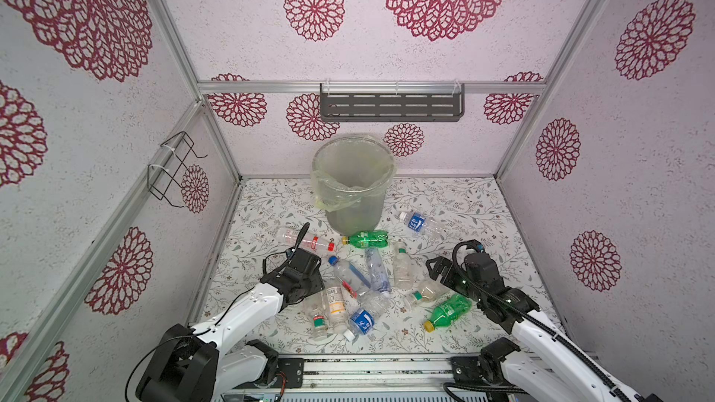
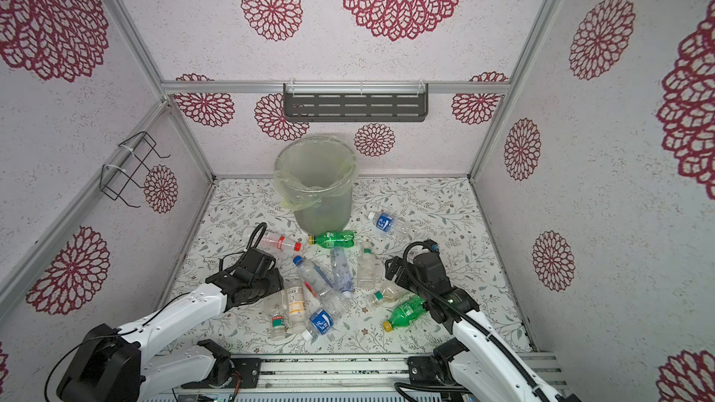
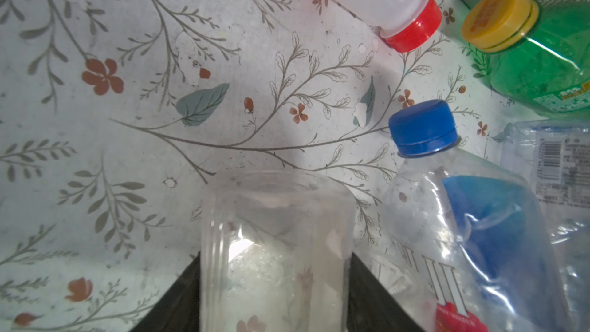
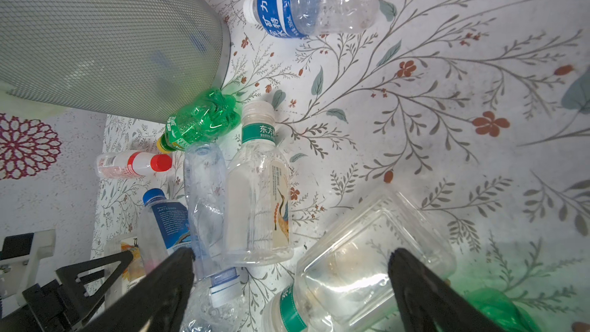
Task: Throw the plastic bottles in the bin
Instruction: Pick up the plastic bottle from the middle-left of the table.
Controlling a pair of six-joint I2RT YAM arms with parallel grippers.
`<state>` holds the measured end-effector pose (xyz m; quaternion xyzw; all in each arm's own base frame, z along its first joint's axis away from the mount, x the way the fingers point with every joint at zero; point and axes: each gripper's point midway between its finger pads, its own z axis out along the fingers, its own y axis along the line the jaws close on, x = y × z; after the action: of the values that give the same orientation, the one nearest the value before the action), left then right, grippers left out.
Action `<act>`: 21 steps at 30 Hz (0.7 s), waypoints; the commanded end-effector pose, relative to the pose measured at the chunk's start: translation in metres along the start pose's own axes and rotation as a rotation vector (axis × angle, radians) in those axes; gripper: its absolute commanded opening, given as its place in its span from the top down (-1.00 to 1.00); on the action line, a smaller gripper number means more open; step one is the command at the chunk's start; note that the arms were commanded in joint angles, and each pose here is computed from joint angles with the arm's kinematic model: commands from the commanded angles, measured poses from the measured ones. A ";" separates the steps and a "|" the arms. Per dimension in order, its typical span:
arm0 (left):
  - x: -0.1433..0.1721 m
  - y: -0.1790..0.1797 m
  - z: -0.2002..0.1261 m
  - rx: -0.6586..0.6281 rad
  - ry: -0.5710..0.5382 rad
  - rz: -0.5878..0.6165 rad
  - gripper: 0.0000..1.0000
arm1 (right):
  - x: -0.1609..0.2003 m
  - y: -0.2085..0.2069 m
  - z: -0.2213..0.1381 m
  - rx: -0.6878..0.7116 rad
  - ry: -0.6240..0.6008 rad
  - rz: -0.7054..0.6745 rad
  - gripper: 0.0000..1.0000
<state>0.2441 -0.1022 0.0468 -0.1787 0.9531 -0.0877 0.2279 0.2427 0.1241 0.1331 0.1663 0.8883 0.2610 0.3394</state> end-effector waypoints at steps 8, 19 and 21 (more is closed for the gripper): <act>-0.011 0.002 -0.018 0.002 -0.065 -0.006 -0.13 | -0.005 0.003 -0.001 -0.009 -0.028 0.022 -0.98; -0.043 -0.007 -0.072 0.108 -0.197 -0.060 -0.09 | -0.003 -0.001 -0.001 -0.006 -0.033 0.040 -0.98; -0.050 -0.009 -0.079 0.122 -0.208 -0.060 -0.08 | -0.002 -0.002 -0.001 -0.008 -0.034 0.046 -0.98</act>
<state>0.2481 -0.0900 0.1248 -0.1931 0.9173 -0.1323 0.3221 0.2408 0.1229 0.1294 0.1767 0.8868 0.2637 0.3359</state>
